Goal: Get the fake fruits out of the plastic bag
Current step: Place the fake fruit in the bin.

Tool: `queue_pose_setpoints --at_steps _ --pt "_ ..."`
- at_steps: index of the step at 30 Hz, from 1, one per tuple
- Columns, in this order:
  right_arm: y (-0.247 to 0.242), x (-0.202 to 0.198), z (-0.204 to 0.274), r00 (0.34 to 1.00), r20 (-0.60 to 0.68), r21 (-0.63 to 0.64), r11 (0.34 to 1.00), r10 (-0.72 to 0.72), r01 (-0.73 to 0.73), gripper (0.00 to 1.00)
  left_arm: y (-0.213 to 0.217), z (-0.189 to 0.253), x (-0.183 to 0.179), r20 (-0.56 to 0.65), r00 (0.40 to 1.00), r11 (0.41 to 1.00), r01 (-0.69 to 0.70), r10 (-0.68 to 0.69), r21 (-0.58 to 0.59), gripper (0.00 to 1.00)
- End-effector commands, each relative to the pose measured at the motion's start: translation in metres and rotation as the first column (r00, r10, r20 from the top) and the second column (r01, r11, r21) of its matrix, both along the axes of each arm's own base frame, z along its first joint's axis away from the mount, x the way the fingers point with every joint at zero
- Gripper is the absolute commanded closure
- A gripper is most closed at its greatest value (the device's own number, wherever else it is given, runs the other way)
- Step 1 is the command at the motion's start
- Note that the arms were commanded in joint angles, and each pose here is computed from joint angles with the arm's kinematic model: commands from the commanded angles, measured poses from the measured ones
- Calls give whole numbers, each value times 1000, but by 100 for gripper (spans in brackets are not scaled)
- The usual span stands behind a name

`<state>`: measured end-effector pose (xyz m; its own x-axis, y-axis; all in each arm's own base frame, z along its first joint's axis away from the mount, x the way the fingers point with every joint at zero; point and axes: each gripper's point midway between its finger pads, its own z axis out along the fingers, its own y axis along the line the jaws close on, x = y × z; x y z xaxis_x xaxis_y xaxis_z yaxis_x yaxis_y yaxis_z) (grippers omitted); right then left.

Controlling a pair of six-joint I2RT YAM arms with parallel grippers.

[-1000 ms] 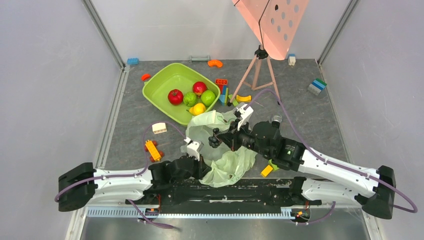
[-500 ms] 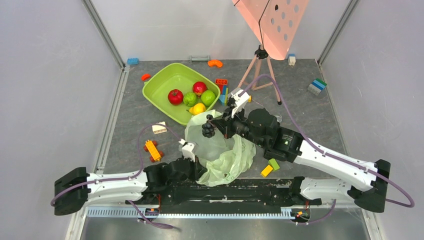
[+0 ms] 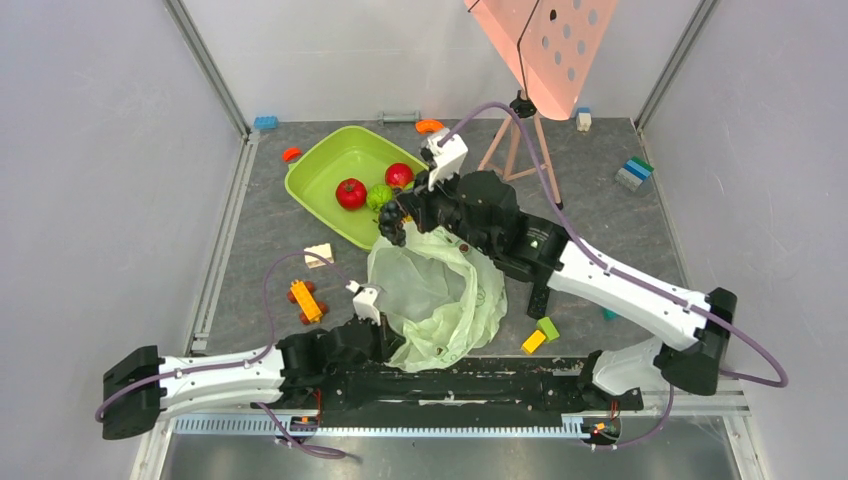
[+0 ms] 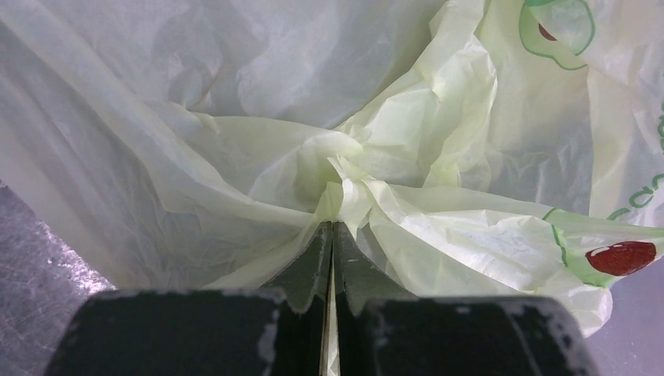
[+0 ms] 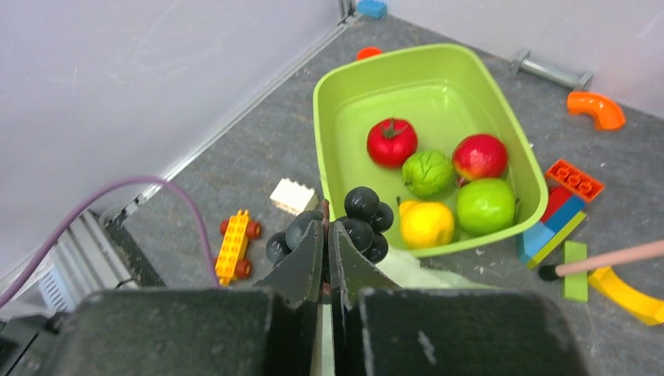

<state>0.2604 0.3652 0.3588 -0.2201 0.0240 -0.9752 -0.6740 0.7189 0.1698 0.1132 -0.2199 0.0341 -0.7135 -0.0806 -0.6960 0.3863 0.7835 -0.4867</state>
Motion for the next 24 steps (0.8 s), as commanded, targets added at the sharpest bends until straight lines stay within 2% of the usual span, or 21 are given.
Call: queue_pose_setpoints --at_steps 1,12,18,24 --pt "6 24 38 997 70 52 998 -30 26 100 8 -5 1 -18 998 999 -52 52 -4 93" --pt "33 85 60 995 94 65 997 -40 34 100 9 -4 2 -17 998 998 -63 63 -9 93" --pt "46 128 33 997 59 30 999 -46 45 100 10 -4 3 -13 998 998 -67 67 -6 93" --pt "58 162 6 994 104 6 999 -35 34 100 9 -3 3 -10 998 998 -65 65 -9 93"
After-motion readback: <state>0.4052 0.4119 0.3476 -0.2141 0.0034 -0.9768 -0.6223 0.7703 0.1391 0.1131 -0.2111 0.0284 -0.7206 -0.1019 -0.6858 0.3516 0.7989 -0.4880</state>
